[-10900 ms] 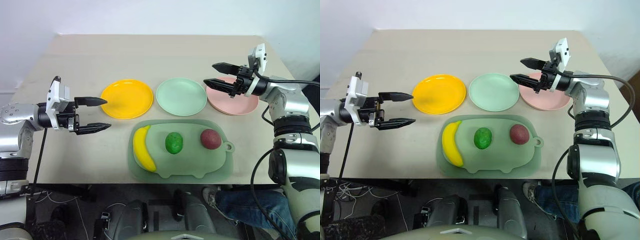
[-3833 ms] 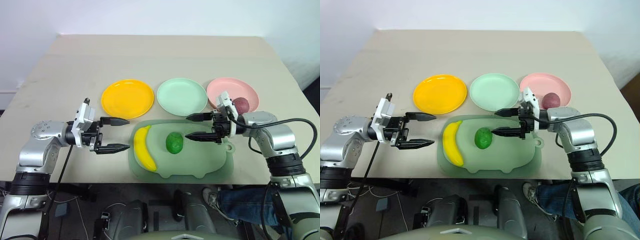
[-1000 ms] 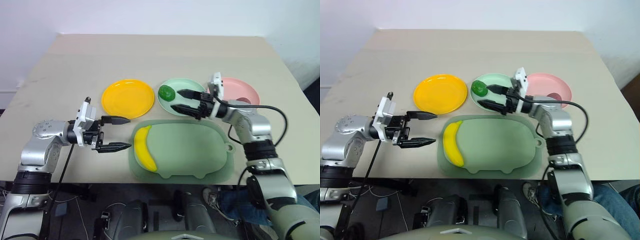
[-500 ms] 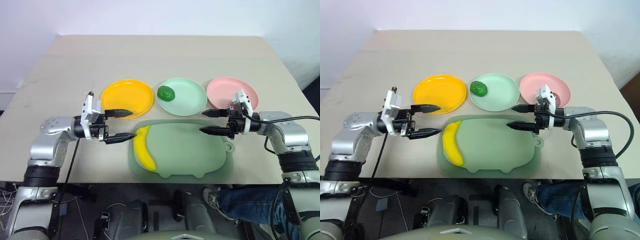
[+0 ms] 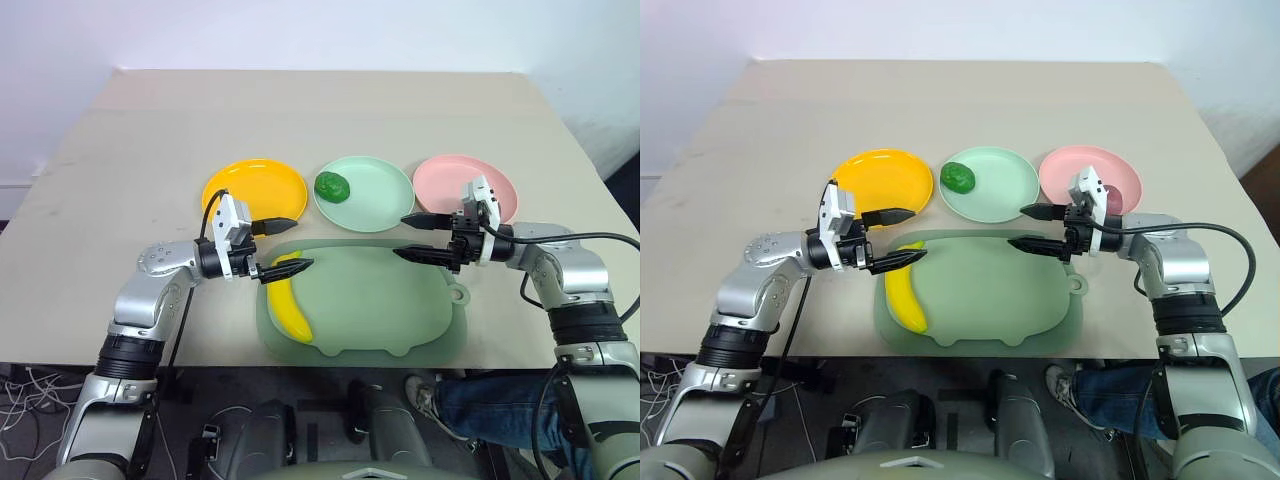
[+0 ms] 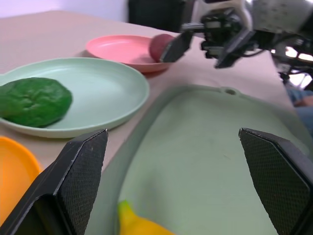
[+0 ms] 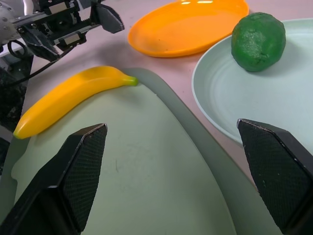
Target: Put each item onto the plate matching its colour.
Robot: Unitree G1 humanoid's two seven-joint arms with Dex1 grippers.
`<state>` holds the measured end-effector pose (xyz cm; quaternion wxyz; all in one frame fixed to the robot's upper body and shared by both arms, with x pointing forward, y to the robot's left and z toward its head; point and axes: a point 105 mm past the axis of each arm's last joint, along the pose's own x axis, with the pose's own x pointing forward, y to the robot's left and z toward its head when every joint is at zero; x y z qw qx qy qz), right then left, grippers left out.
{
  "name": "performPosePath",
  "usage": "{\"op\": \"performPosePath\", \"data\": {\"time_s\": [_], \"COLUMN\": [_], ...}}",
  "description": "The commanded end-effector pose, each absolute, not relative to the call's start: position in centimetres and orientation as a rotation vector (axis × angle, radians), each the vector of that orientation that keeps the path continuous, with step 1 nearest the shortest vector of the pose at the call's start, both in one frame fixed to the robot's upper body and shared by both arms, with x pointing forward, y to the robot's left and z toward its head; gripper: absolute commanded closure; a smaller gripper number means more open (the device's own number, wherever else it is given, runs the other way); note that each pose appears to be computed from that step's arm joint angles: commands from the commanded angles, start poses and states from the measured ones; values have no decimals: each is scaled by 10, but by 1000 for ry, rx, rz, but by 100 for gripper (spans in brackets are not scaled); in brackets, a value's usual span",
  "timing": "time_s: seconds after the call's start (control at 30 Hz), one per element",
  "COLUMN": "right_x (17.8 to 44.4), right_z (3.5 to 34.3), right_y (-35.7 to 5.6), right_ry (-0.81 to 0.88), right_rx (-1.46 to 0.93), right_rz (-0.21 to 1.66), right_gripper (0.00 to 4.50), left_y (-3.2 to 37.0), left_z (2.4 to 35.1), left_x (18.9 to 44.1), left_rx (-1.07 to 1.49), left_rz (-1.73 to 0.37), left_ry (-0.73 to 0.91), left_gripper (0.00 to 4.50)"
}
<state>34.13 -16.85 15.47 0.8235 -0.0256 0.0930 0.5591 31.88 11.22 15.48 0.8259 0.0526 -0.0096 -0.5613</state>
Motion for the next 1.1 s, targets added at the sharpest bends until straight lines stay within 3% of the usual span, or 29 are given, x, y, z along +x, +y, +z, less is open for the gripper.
{"op": "performPosePath", "data": {"time_s": [0.03,0.13,0.3,0.5,0.83,1.1], "right_x": [345,344,348,352,356,359], "right_z": [170,170,171,172,172,173], "right_y": [-168,-168,-168,-163,-165,-165], "right_ry": [136,136,116,103,108,100], "right_rx": [-83,-82,-81,-86,-99,-113], "right_rz": [1187,1189,1172,1176,1159,1147], "right_gripper": [2,2,2,2,2,2], "left_y": [120,134,137,122,115,118], "left_z": [164,177,194,177,160,146], "left_x": [317,320,302,293,272,279], "left_rx": [165,210,169,74,135,209], "left_rz": [-1137,-1064,-1086,-1073,-1069,-990], "left_ry": [29,124,280,382,528,591], "left_gripper": [0,0,0,0,0,0]}}
